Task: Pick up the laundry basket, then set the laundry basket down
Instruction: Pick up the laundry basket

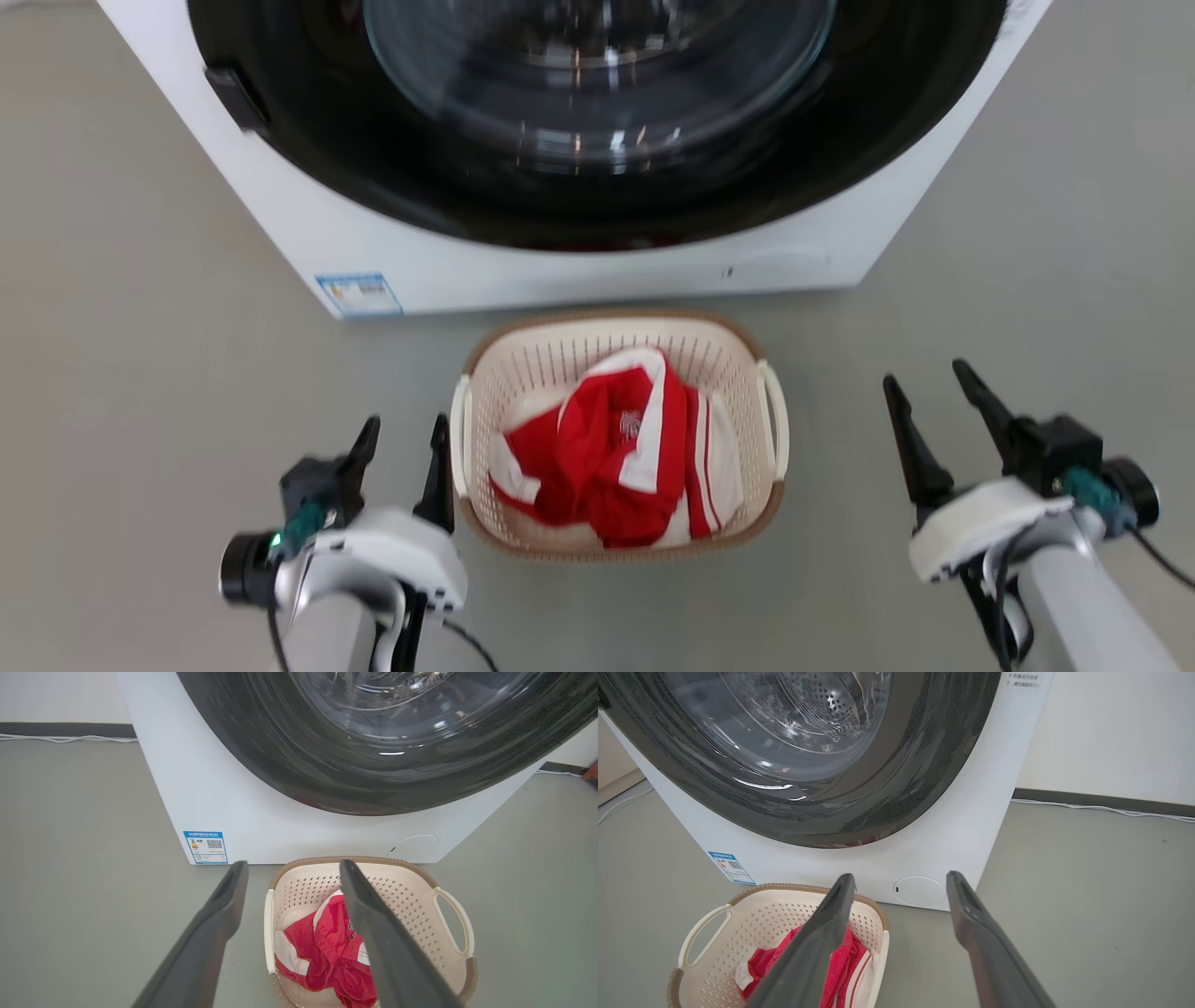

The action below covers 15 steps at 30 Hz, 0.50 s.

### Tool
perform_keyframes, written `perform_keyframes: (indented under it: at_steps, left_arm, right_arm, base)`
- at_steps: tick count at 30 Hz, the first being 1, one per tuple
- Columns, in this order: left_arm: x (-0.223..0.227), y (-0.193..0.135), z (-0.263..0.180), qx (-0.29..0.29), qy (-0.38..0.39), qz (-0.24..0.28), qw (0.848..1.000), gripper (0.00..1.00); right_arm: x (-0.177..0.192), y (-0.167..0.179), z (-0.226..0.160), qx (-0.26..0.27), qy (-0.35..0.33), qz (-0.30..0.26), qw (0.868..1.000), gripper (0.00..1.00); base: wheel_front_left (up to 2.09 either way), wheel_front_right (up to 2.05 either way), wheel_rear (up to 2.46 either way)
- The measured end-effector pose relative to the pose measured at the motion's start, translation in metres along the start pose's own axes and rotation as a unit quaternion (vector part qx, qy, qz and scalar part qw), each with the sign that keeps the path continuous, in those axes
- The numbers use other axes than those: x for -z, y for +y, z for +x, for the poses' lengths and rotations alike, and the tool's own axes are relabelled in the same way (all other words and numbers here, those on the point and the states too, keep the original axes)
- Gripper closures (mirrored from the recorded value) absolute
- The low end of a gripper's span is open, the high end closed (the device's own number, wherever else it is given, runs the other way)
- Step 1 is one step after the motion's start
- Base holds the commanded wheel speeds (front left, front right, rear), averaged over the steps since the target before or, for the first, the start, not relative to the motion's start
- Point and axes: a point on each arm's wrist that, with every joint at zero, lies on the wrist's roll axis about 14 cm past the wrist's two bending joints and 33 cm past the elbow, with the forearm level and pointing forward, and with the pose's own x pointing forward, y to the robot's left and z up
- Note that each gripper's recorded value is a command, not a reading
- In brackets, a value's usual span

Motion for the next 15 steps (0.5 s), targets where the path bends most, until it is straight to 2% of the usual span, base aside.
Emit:
perform_keyframes:
  at_steps: [15]
  left_arm:
    - [0.078, 0.003, 0.077, -0.007, 0.127, 0.014, 0.992, 0.0]
  right_arm:
    - [0.076, 0.008, 0.076, -0.036, 0.104, -0.002, 0.994, 0.0]
  base:
    - [0.0, 0.0, 0.0]
